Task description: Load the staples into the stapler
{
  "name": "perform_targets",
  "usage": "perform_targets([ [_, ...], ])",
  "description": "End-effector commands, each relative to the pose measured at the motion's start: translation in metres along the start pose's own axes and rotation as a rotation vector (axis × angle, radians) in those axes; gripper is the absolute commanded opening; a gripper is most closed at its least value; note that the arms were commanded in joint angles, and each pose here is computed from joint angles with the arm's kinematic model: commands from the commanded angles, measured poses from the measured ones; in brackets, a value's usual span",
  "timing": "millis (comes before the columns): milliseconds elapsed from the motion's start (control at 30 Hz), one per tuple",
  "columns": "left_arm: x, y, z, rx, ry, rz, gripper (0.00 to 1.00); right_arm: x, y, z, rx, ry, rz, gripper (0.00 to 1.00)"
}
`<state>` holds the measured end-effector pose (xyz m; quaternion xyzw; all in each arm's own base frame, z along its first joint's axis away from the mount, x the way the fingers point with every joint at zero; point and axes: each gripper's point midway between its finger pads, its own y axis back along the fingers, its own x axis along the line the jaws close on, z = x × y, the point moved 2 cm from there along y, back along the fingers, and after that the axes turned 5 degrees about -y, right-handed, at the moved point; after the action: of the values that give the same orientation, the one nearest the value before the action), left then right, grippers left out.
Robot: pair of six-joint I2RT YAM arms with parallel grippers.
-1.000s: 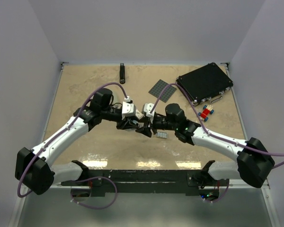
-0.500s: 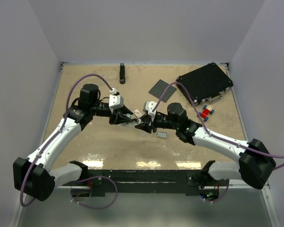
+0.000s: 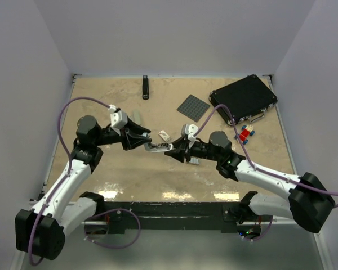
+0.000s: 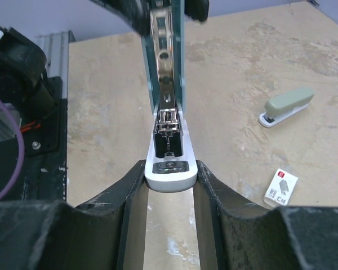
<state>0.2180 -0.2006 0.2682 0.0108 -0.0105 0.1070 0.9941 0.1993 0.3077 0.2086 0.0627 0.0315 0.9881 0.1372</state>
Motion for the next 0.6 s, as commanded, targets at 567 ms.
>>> perform_targets([
  [567, 0.062, 0.105, 0.113, -0.833, 0.342, 0.854, 0.00, -0.005, 0.040, 0.049, -0.422, -0.196, -0.108, 0.00],
])
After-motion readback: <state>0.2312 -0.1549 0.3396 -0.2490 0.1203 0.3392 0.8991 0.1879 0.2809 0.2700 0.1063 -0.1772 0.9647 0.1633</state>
